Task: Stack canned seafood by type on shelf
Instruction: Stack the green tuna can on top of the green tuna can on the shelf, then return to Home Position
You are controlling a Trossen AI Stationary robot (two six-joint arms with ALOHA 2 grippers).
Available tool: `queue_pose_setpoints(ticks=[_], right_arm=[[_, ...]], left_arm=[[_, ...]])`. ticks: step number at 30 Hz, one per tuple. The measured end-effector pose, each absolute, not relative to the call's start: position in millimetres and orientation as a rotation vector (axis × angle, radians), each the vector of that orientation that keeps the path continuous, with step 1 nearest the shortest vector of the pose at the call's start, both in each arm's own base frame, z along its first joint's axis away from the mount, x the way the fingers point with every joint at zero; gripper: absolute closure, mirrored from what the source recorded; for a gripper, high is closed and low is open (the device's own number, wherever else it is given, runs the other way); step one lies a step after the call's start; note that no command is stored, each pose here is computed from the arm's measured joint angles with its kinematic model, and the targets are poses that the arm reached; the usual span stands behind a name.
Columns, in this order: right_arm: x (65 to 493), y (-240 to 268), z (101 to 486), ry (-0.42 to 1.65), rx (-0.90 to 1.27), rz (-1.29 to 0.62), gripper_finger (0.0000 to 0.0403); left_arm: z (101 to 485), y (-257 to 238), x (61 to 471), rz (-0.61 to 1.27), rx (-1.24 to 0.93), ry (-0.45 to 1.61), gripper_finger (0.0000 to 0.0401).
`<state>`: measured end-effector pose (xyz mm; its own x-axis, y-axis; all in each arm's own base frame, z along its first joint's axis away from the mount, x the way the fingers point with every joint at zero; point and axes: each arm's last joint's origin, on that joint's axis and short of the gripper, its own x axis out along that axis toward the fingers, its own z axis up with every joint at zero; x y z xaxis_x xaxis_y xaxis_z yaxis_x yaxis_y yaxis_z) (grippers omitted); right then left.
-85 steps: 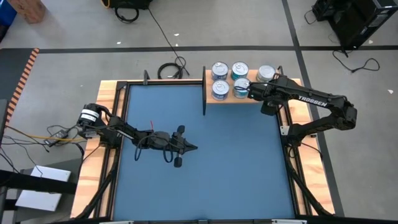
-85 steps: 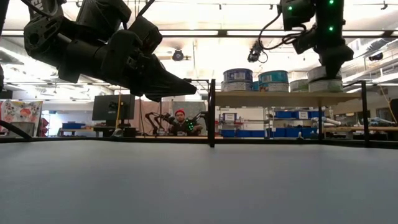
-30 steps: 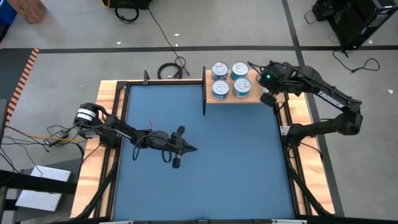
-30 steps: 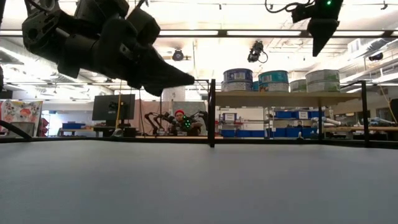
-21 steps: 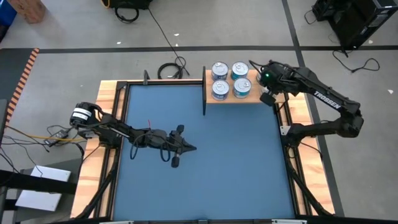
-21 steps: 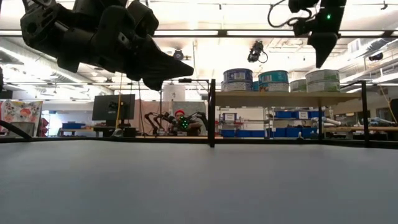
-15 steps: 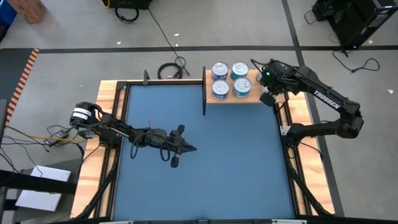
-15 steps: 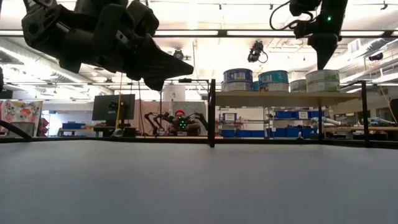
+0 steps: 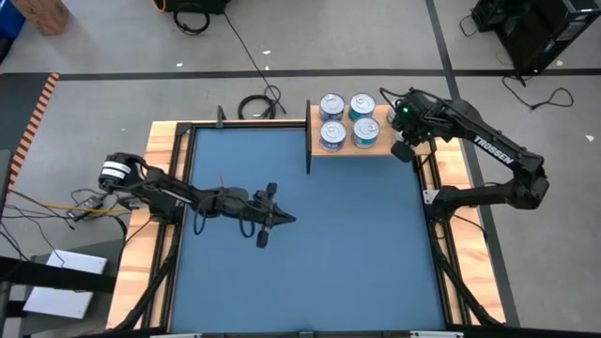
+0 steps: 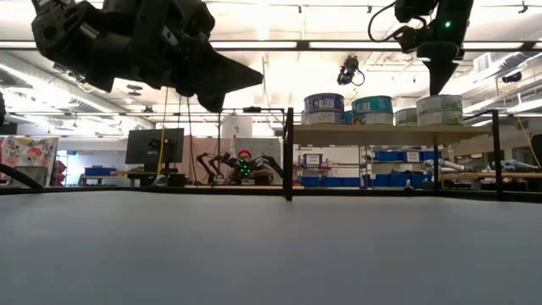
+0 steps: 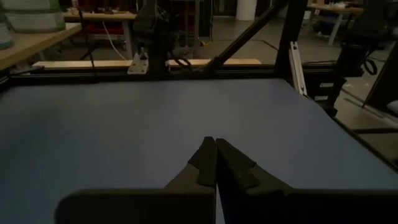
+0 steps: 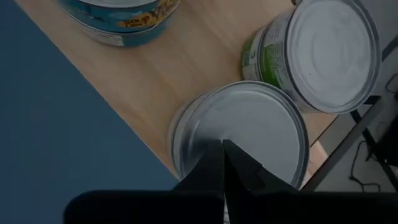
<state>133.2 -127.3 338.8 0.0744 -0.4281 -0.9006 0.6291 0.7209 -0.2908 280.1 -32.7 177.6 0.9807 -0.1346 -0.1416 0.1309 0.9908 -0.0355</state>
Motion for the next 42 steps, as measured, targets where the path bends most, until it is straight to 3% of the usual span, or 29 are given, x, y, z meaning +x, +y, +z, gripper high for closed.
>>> queue_pose_setpoints(ticks=[5,14,34,42], right_arm=[[126,-114,352,1.160,0.134,-0.796,0.0402],[127,-75,374,0.600,-0.043,-0.591,0.0402],[175,-33,285,0.164,-0.219,-0.279,0.0398],[174,-26,238,0.128,-0.164,-0.127,0.0398]], left_arm=[[190,-28,273,-0.128,0.002,0.148,0.0396],[216,-23,255,-0.110,0.056,0.136,0.0396],[232,-9,247,-0.100,0.076,0.060,0.0396],[235,9,247,-0.059,0.074,0.039,0.0396]])
